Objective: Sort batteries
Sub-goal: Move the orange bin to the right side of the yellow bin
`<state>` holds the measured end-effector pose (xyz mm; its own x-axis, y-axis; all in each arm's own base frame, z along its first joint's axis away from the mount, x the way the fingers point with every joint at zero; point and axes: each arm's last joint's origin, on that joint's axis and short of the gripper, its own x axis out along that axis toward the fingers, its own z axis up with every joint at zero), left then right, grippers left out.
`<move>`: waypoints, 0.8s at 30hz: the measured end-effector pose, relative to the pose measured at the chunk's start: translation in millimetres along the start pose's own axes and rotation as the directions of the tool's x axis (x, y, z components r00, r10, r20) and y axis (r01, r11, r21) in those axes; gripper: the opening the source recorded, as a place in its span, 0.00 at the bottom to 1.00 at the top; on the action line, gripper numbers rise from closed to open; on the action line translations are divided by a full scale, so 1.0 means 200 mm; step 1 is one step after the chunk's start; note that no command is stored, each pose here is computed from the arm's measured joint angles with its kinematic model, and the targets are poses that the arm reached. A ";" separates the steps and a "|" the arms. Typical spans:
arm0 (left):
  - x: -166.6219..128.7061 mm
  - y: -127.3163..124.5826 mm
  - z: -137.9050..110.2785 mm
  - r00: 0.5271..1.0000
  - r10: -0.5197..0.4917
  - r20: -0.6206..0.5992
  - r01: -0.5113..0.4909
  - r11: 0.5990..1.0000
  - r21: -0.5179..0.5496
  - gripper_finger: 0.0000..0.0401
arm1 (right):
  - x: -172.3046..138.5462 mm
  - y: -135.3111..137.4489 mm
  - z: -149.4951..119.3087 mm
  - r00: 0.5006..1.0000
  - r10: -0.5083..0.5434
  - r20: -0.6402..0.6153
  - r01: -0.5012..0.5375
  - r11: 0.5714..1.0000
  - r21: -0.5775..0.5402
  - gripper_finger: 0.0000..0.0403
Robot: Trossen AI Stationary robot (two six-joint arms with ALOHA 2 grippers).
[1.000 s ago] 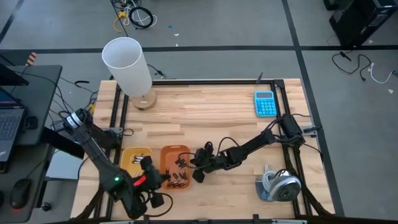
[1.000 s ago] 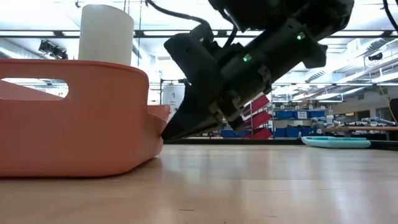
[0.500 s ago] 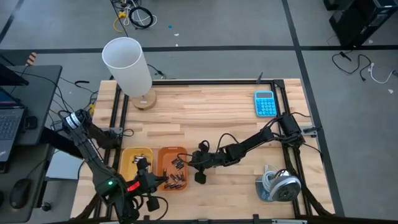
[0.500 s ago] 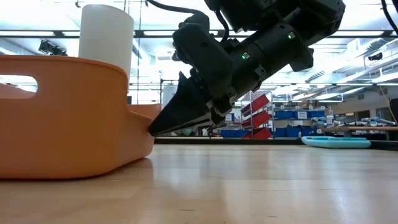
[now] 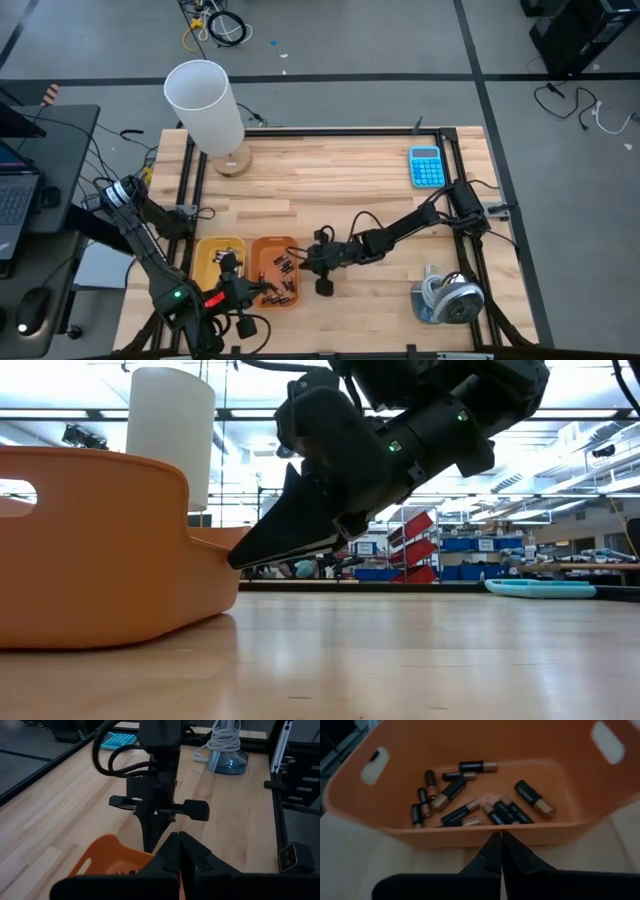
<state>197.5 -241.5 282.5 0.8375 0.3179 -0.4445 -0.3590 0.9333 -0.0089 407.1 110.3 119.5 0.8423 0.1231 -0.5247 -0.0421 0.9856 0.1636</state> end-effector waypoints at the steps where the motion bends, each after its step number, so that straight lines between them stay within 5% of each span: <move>1: 0.00 0.00 0.00 1.000 0.000 -0.001 0.000 1.000 0.001 0.00 | 0.00 0.00 0.00 1.000 0.003 -0.001 -0.003 1.000 -0.008 0.00; 5: 0.00 0.00 -0.01 0.998 -0.026 -0.052 0.027 1.000 0.002 0.00 | 0.00 0.02 -0.01 0.999 0.037 -0.008 -0.037 0.999 -0.033 0.00; 10: -0.01 -0.02 -0.06 0.957 -0.136 -0.254 0.138 0.990 -0.010 0.00 | -0.01 0.06 -0.01 0.999 0.054 0.004 -0.054 0.996 -0.073 0.00; 24: -0.04 -0.02 -0.18 0.908 -0.184 -0.375 0.203 0.979 0.010 0.00 | -0.01 0.05 0.00 0.999 0.034 0.006 -0.033 0.990 -0.136 0.00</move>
<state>176.5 -254.2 254.0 0.6722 0.0540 -0.7384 -0.1779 0.9799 -0.0902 404.9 120.3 122.8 0.8438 0.1557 -0.5136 -0.1423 0.9877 0.0656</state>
